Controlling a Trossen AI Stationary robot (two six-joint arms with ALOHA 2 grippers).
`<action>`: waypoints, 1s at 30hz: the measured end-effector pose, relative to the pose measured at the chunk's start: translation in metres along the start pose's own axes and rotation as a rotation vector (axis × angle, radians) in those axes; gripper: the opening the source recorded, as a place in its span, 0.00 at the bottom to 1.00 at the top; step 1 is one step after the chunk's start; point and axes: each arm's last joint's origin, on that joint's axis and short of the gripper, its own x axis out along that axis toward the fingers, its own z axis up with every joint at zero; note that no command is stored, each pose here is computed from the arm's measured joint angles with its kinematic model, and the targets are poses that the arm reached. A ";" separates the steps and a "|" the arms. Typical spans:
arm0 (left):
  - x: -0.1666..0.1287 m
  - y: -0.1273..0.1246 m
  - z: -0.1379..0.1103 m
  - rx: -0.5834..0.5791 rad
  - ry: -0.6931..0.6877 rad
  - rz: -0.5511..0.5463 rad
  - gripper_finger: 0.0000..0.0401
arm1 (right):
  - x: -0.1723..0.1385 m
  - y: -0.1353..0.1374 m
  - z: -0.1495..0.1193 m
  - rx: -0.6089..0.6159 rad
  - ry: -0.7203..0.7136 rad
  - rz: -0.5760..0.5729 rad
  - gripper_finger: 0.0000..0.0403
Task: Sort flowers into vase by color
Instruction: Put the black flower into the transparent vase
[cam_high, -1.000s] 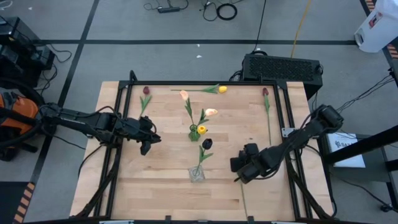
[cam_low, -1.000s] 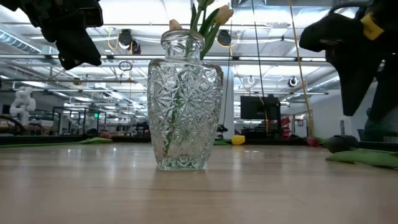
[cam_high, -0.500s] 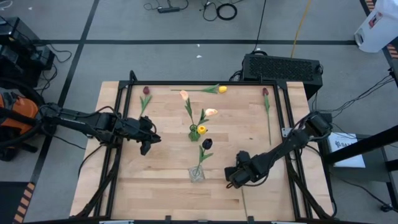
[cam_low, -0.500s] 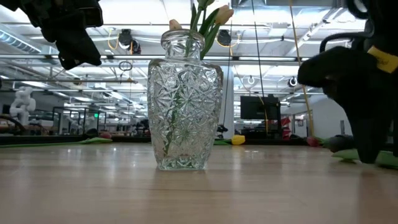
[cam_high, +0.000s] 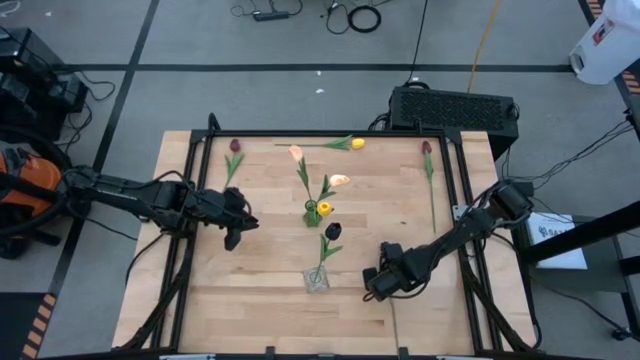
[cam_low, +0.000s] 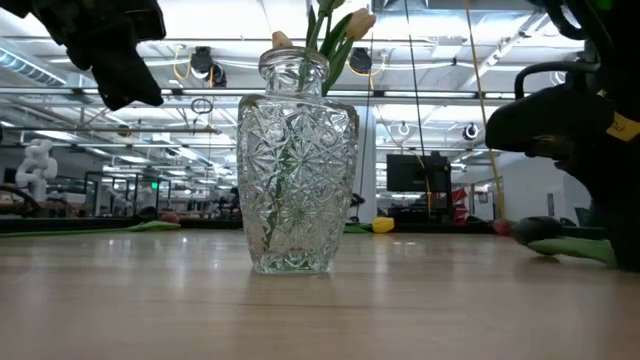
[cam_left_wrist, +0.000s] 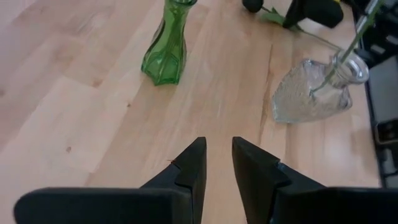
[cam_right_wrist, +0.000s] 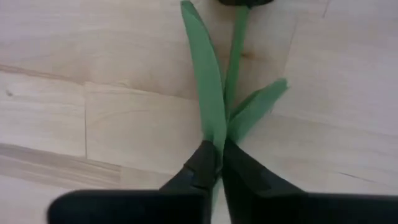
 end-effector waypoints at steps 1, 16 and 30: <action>0.000 0.000 0.000 0.017 0.000 0.000 0.21 | -0.003 0.000 0.000 0.001 0.002 0.009 0.02; -0.007 -0.008 0.011 0.211 -0.171 -0.084 0.21 | -0.111 0.005 -0.005 0.014 -0.626 0.544 0.00; -0.027 0.000 0.001 0.153 -0.268 -0.097 0.21 | -0.254 0.056 -0.039 -0.319 -1.166 0.711 0.00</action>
